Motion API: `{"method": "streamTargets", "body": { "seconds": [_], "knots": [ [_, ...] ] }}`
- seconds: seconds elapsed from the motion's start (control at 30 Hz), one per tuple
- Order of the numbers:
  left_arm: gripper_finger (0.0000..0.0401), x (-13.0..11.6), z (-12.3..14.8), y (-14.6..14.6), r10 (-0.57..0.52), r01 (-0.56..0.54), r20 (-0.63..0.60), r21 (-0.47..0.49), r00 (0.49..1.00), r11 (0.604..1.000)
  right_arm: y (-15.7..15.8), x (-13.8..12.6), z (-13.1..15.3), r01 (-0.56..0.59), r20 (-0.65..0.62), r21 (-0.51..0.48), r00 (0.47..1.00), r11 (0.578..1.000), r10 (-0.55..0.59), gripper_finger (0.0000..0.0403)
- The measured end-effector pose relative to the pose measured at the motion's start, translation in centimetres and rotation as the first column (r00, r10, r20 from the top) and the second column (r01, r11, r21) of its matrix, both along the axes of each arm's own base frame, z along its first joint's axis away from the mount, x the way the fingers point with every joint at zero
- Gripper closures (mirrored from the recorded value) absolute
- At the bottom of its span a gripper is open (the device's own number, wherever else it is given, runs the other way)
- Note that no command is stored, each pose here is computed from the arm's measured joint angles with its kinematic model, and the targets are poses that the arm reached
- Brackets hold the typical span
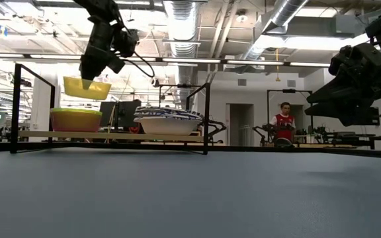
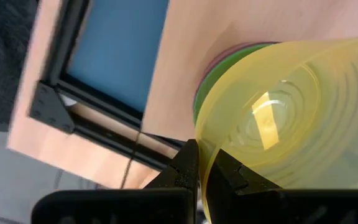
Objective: Place and stack bowls onto a shelf
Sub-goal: Stack the yellow bowl on top of the other green bowl on the shelf
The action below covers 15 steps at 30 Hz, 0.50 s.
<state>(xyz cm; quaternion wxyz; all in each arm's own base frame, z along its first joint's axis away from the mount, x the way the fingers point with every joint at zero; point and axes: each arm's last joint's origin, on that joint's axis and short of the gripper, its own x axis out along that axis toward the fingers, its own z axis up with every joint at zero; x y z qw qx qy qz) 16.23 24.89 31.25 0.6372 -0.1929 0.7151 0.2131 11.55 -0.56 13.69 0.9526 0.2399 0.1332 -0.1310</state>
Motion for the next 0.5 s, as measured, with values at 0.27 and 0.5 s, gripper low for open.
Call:
{"method": "streamTargets", "body": {
  "seconds": [0.27, 0.5],
  "knots": [
    [0.0401, -0.7, -2.3, -0.3, 0.010, -0.013, -0.031, -0.094, 0.999, 0.996, 0.0, 0.0, 0.0, 0.000, 0.000, 0.000, 1.000, 1.000, 0.000, 0.0183],
    [0.0401, -0.6, -2.6, -0.2, -0.004, 0.001, -0.029, -0.078, 1.000, 0.997, 0.0, 0.0, 0.0, 0.000, 0.000, 0.000, 1.000, 1.000, 0.000, 0.0183]
  ]
}}
